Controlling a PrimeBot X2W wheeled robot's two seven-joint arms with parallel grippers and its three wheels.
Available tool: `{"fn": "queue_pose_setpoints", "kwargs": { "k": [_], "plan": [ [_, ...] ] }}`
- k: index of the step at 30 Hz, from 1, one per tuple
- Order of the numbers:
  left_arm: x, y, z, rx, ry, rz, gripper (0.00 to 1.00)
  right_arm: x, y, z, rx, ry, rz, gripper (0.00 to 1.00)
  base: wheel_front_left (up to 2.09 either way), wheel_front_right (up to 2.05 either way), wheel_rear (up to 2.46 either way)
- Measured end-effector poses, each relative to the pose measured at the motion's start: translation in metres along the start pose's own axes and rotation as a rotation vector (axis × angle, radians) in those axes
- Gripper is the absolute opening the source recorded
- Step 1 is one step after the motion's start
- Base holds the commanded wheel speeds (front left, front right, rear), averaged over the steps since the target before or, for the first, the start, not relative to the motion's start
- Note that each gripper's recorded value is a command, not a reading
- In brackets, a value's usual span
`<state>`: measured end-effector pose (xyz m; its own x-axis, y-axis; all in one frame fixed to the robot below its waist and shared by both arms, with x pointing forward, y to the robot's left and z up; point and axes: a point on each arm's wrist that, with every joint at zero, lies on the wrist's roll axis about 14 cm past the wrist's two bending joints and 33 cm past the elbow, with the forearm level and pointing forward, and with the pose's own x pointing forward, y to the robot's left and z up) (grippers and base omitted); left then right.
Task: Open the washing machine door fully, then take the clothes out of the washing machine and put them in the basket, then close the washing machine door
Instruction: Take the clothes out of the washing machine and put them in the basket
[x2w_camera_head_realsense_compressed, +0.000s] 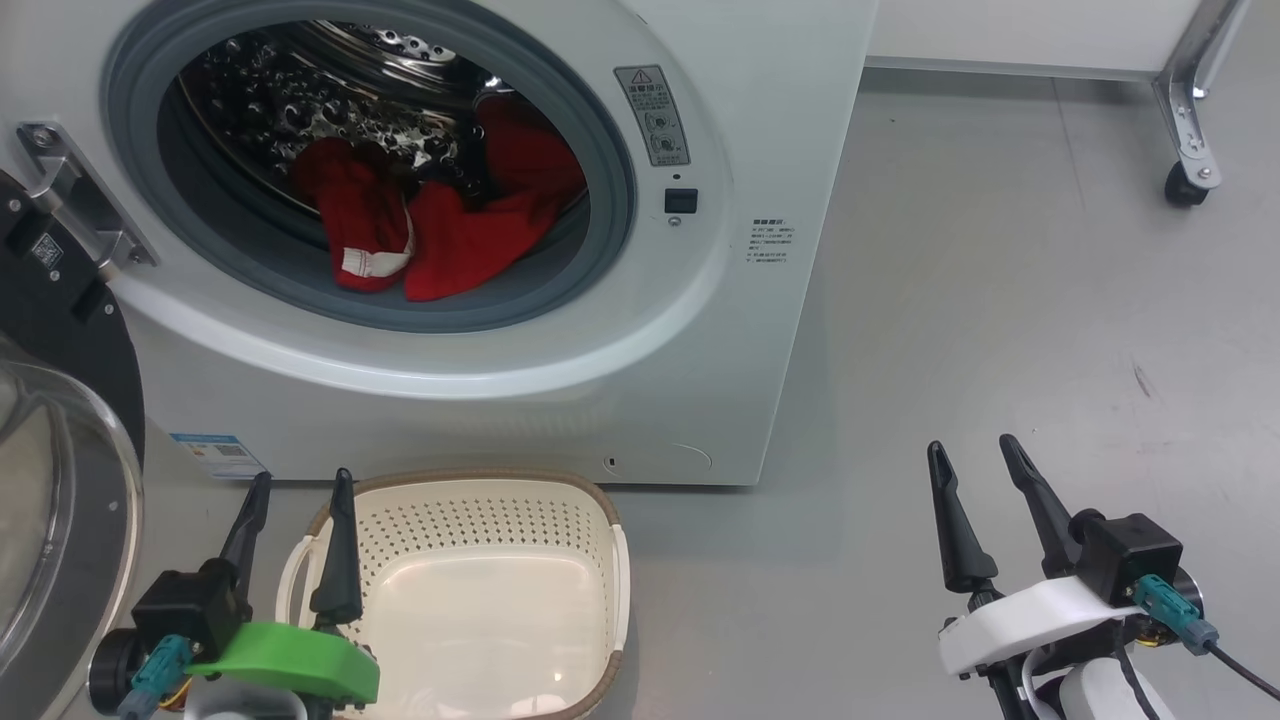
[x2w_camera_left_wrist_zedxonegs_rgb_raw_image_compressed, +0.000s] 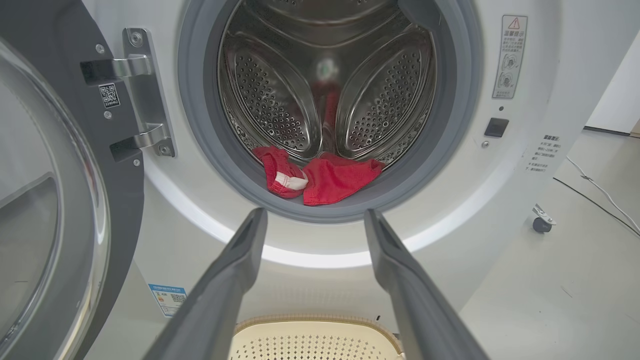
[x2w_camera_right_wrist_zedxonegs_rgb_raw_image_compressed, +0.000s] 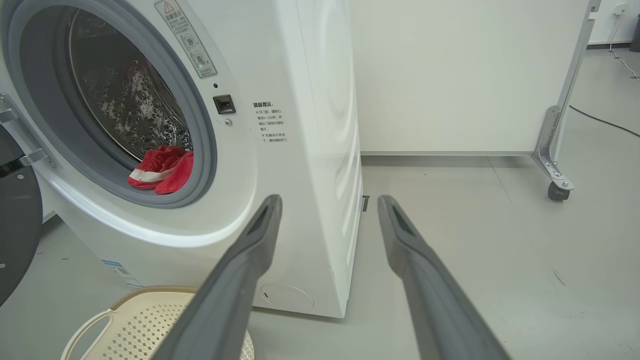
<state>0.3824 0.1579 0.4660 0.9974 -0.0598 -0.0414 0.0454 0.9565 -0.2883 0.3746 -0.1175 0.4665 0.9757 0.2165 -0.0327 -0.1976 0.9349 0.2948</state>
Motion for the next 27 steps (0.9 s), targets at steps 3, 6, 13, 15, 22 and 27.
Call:
{"fn": "queue_pose_setpoints", "kwargs": {
  "k": [3,6,13,15,22,27],
  "plan": [
    [0.000,0.001,-0.001,0.000,0.002,0.002,1.00,0.000,0.000,-0.001,0.001,0.002,-0.002,1.00,0.00,0.00,0.00],
    [0.001,0.002,-0.001,0.000,0.004,0.005,1.00,0.000,-0.001,-0.002,0.002,0.004,-0.002,1.00,0.00,0.00,0.00],
    [0.002,0.003,-0.004,-0.001,0.012,0.008,1.00,0.001,-0.001,-0.004,0.005,0.011,-0.004,1.00,0.00,0.00,0.00],
    [0.003,0.004,-0.004,-0.001,0.011,0.011,1.00,0.002,0.000,-0.004,0.006,0.010,0.000,1.00,0.00,0.00,0.00],
    [0.009,0.008,-0.015,0.019,0.043,0.016,1.00,0.008,-0.003,-0.007,0.013,0.016,-0.006,1.00,0.00,0.00,0.00],
    [0.021,0.014,-0.021,0.071,0.074,0.018,1.00,0.010,-0.006,-0.017,0.023,0.045,-0.015,1.00,0.00,0.00,0.00]
  ]
}}
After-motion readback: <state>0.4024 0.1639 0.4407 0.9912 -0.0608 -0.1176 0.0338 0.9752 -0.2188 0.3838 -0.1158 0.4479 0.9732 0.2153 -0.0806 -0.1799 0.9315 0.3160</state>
